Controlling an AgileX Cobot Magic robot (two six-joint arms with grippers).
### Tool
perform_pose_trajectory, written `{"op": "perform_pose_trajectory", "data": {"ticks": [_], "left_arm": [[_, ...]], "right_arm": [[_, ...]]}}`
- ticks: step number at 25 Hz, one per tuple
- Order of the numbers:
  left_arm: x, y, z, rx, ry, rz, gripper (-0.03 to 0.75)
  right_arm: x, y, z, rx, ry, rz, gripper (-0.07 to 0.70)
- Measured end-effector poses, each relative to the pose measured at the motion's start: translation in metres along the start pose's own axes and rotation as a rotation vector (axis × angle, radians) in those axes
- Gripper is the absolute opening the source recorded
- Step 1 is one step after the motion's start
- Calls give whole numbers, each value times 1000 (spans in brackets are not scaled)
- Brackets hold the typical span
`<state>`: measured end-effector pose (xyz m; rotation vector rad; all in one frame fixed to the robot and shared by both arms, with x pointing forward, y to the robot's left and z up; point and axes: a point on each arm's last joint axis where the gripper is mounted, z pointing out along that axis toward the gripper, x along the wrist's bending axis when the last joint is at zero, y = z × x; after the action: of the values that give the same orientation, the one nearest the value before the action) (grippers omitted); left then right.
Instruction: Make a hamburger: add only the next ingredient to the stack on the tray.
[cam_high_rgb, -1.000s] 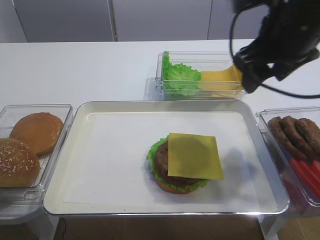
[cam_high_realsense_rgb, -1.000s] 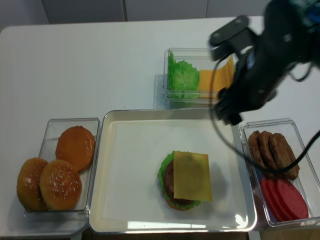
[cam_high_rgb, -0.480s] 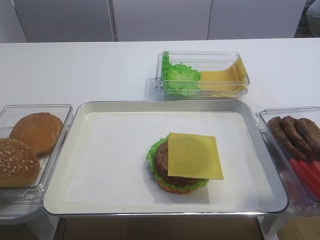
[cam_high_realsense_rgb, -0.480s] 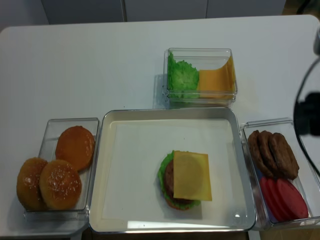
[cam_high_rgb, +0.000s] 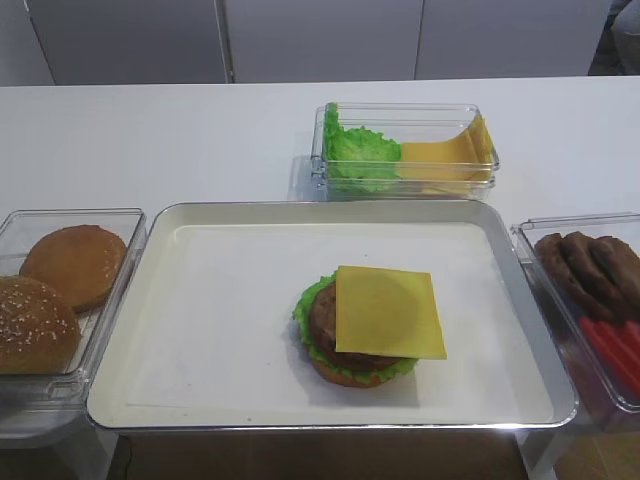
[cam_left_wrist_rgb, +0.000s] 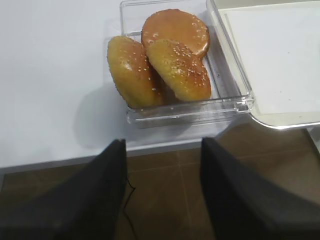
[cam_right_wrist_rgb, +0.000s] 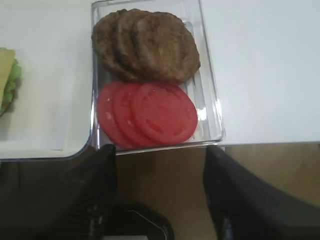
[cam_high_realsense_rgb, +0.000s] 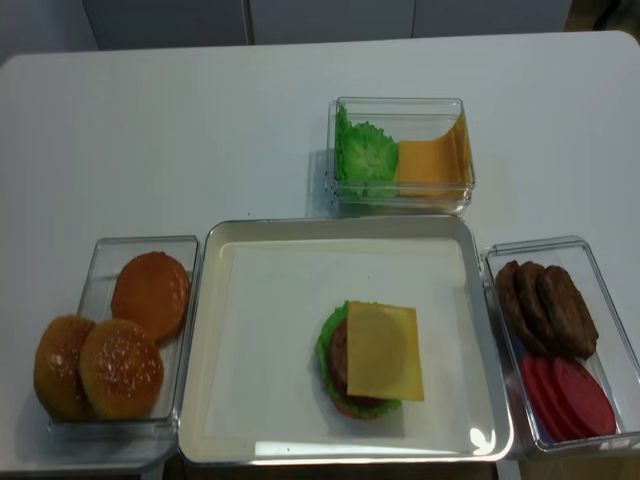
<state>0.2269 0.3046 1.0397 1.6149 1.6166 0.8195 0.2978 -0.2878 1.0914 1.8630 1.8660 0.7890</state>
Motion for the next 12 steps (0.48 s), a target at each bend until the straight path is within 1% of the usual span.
{"op": "perform_pose_trajectory", "data": {"ticks": [5, 12], "left_arm": [[0, 0, 0, 0, 0, 0, 356], [0, 0, 0, 0, 0, 0, 356]], "right_arm": [[0, -45, -19, -128, 25, -12, 432], [-1, -81, -35, -277, 44, -29, 432]]}}
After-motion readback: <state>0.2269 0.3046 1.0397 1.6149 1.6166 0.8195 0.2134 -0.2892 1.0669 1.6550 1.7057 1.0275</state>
